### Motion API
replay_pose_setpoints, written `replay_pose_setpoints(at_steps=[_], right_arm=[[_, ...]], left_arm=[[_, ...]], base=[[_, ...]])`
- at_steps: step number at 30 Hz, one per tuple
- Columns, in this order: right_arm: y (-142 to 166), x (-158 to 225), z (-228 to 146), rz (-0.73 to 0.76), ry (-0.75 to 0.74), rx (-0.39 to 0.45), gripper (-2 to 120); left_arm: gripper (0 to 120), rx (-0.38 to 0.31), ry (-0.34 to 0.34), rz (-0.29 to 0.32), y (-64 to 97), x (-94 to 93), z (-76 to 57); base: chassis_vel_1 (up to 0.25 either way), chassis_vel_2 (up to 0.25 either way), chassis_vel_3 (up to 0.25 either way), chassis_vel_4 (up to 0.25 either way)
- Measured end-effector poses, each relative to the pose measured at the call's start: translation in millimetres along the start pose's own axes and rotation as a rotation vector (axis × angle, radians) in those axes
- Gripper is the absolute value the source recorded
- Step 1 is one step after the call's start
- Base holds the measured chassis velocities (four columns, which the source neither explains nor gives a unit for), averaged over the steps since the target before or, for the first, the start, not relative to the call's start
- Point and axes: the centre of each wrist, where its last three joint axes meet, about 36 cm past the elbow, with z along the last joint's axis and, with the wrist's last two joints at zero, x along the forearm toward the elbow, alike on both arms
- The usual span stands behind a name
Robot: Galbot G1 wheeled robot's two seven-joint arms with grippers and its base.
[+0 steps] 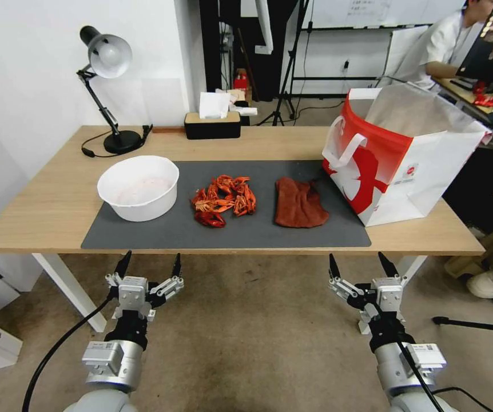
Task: Sweep shrimp from table into container with towel, then put container into takeout bag.
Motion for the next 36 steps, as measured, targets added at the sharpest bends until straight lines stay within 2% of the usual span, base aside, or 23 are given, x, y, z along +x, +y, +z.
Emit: replay_pose_setpoints(at_steps=[26, 28, 29, 30, 31, 32, 34, 36], right_arm=[[0, 0, 0, 0.0, 0.0, 0.0, 100], [-1, -5, 0, -0.016, 0.007, -0.01, 100], [-1, -5, 0, -0.016, 0.007, -0.01, 100], [-3, -10, 1, -0.036, 0.021, -0.022, 100], [-8, -22, 2, -0.077, 0.054, -0.045, 100], [-10, -28, 3, -0.1, 0.07, -0.059, 100], [-12, -32, 3, -0.114, 0.079, -0.068, 100], [-22, -50, -1, -0.179, 0.115, -0.113, 100]], left_arm=[[100, 0.001, -0.001, 0.0, 0.2, -0.3, -0.1], [100, 0.014, 0.0, 0.0, 12.0, -12.3, 4.5], [100, 0.014, 0.0, 0.0, 12.0, -12.3, 4.5], [100, 0.022, 0.0, -0.001, 19.7, -19.8, 6.8], [100, 0.038, 0.001, -0.004, 34.5, -33.6, 10.1], [100, 0.042, -0.001, -0.005, 40.4, -39.1, 10.9], [100, 0.039, -0.005, -0.008, 43.3, -41.9, 10.4], [100, 0.069, -0.016, -0.022, 64.7, -59.6, 12.2]], base=[[0.0, 0.0, 0.0, 0.0], [0.0, 0.0, 0.0, 0.0], [0.0, 0.0, 0.0, 0.0], [0.0, 0.0, 0.0, 0.0], [0.0, 0.0, 0.0, 0.0], [0.0, 0.0, 0.0, 0.0], [0.0, 0.0, 0.0, 0.0], [0.0, 0.0, 0.0, 0.0]])
